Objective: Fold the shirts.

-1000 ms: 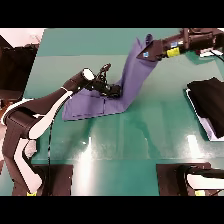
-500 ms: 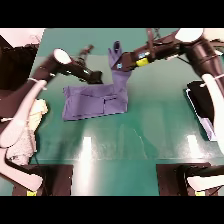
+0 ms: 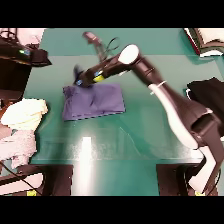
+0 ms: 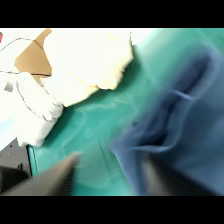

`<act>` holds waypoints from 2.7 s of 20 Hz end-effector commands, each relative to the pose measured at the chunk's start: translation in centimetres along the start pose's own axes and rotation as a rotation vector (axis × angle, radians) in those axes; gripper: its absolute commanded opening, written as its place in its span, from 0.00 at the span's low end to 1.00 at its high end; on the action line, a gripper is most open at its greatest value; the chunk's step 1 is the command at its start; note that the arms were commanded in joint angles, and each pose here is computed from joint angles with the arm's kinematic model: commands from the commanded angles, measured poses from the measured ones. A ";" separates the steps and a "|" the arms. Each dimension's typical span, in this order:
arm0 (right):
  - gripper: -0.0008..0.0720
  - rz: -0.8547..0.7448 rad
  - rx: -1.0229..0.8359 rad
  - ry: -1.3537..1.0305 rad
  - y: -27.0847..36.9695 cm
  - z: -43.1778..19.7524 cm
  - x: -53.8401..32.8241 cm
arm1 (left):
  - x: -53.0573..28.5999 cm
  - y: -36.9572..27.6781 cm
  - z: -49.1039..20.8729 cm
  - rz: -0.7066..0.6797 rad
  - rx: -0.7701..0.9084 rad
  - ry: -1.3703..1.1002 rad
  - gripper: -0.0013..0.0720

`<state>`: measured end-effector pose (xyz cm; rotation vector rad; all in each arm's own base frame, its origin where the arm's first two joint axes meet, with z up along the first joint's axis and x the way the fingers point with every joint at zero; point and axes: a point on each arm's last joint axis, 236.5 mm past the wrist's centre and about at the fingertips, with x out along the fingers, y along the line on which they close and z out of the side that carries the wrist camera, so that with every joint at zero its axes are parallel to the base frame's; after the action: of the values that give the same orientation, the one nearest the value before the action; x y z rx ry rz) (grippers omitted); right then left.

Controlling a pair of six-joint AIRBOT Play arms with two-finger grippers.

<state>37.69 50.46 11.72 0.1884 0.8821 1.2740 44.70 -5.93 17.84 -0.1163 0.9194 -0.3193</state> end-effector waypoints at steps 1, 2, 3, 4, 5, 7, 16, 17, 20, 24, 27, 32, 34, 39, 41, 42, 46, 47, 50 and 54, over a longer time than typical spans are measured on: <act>0.82 0.022 -0.055 -0.023 1.0 -1.0 4.6 | -2.1 1.3 -0.1 0.040 -0.009 -0.017 0.05; 0.82 0.024 -0.050 -0.016 1.0 -1.1 3.9 | -2.1 1.2 -0.2 0.038 -0.010 -0.013 0.05; 0.80 0.021 -0.029 0.003 0.6 -1.4 2.7 | -2.1 1.3 -0.3 0.038 -0.010 -0.010 0.05; 0.80 0.013 0.011 0.027 -0.3 -1.9 1.2 | -2.1 1.3 -0.4 0.038 -0.009 -0.005 0.05; 0.80 0.007 0.042 0.062 -1.5 -2.8 -0.7 | -2.1 1.3 -0.5 0.040 -0.008 0.000 0.05; 0.66 -0.057 0.102 0.157 -5.4 -5.8 -4.6 | -2.0 1.3 -0.5 0.039 -0.009 -0.001 0.05; 0.93 -0.189 0.644 0.115 -19.1 -15.7 -16.5 | -0.2 0.1 -2.0 -0.038 -0.034 0.037 0.10; 0.93 -0.168 0.685 0.103 -19.2 -16.2 -16.4 | 0.7 -0.3 -3.1 -0.067 -0.043 0.066 0.44; 0.93 -0.159 0.721 0.104 -19.4 -17.1 -16.0 | 4.8 -0.1 -8.5 -0.116 -0.132 0.196 0.60; 0.91 -0.153 0.693 0.095 -19.2 -15.9 -16.4 | 9.6 0.6 -16.4 -0.134 -0.241 0.343 0.60; 0.91 -0.145 0.654 0.083 -18.7 -14.2 -16.9 | 11.9 -0.5 -19.3 -0.214 -0.281 0.396 0.60; 0.90 -0.136 0.610 0.073 -18.1 -12.6 -17.5 | 13.8 -0.5 -19.8 -0.239 -0.333 0.413 0.60; 0.90 -0.135 0.611 0.075 -18.0 -12.6 -17.5 | 13.9 -0.6 -20.1 -0.243 -0.337 0.426 0.60; 0.90 -0.116 0.614 0.102 -17.4 -13.1 -17.5 | 12.0 -2.1 -20.9 -0.316 -0.264 0.505 0.05; 0.90 -0.114 0.612 0.118 -17.3 -13.4 -17.6 | 10.2 -1.9 -22.0 -0.295 -0.203 0.561 0.05; 0.90 -0.113 0.612 0.119 -17.3 -13.5 -17.6 | 9.4 -1.4 -22.5 -0.270 -0.171 0.583 0.05; 0.90 -0.158 0.603 0.149 -18.1 -14.4 -17.8 | 6.6 -1.6 -24.7 -0.273 -0.130 0.706 0.83; 0.90 -0.183 0.615 0.168 -18.4 -15.0 -18.0 | 6.8 -1.5 -24.5 -0.265 -0.137 0.695 0.92; 0.90 -0.224 0.616 0.181 -19.3 -15.6 -18.2 | 7.5 -1.7 -22.6 -0.259 -0.165 0.621 0.92; 0.90 -0.281 0.617 0.079 -21.6 -13.9 -17.9 | 7.7 -4.8 -16.8 -0.392 -0.195 0.429 0.39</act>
<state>42.61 23.10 -1.22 0.4725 1.3487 0.7723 32.27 -10.41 0.39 -0.3511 1.4754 -0.5715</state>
